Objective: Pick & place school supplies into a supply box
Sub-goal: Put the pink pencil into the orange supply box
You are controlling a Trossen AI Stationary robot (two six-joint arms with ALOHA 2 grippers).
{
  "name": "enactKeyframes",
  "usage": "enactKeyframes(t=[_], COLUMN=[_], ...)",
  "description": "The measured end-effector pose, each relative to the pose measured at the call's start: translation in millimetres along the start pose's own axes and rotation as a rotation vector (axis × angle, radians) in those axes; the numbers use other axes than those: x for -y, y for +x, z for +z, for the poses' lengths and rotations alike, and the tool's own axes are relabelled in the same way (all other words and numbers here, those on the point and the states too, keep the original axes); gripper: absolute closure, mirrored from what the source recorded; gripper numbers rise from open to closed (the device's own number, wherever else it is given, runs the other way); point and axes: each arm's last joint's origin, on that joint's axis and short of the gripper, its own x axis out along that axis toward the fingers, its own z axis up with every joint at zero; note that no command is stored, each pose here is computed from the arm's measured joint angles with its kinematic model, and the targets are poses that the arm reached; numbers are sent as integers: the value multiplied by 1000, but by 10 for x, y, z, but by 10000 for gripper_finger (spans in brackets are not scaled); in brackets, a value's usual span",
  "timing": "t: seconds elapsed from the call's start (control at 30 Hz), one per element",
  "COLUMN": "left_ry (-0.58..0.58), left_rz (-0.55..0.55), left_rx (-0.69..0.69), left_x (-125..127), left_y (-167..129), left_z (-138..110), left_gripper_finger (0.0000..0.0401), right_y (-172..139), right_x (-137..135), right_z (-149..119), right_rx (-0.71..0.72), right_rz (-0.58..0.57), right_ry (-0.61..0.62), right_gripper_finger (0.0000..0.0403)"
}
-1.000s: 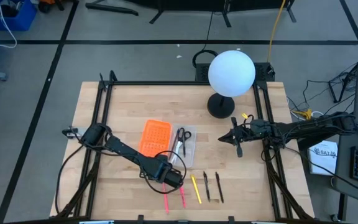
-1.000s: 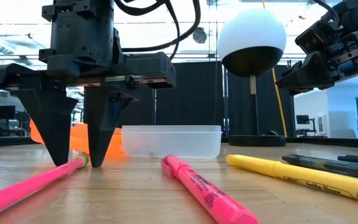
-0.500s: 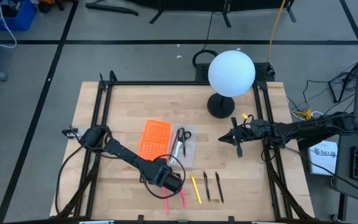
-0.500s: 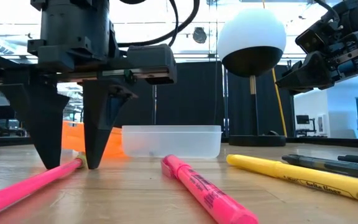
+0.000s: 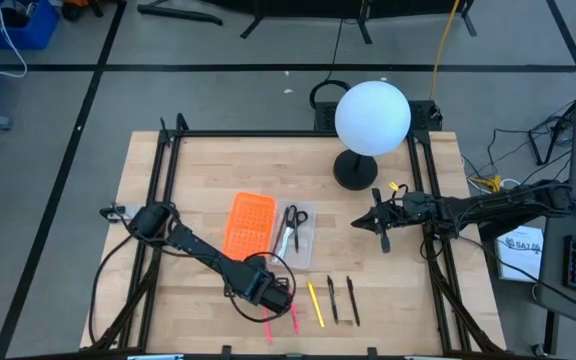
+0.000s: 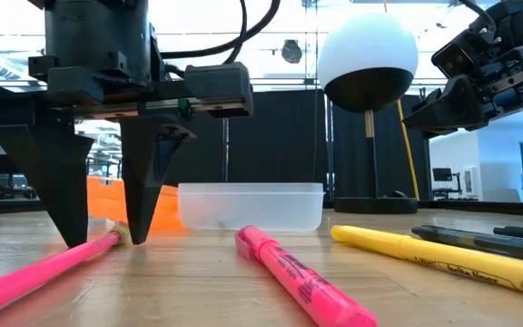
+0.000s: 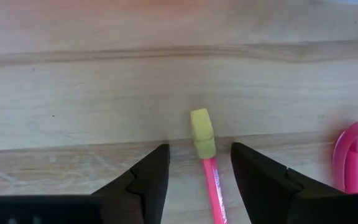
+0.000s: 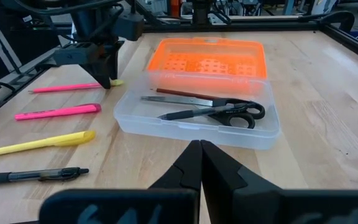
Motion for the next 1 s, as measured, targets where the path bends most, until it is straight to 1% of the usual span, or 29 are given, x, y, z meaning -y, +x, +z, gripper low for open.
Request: enactKeyframes(t=[0.1, 0.17, 0.33, 0.5, 0.63, 0.73, 0.8, 1.0], left_ry=[0, 4, 37, 122, 169, 191, 208, 255], left_rz=[20, 54, 68, 61, 50, 30, 16, -143], left_rx=[-1, -17, -28, -27, -28, -33, -9, -20], left_x=[-1, 4, 6, 13, 6, -7, -26, -31], left_y=[45, 124, 155, 158, 98, -40, -129, -668], left_z=[7, 23, 32, 39, 49, 68, 96, 198], left_gripper_finger=[241, 264, 328, 380, 386, 385, 383, 385], right_y=[0, 0, 0, 0, 0, 0, 0, 0], right_x=[0, 0, 0, 0, 0, 0, 0, 0], right_z=[0, 0, -1, 0, 0, 0, 0, 0], right_rx=[0, 0, -1, 0, 0, 0, 0, 0], right_rz=[0, 0, 0, 0, 0, 0, 0, 0], right_ry=[0, 0, 0, -3, -4, -4, -4, -4], right_gripper_finger=[403, 403, 403, 403, 403, 403, 403, 403])
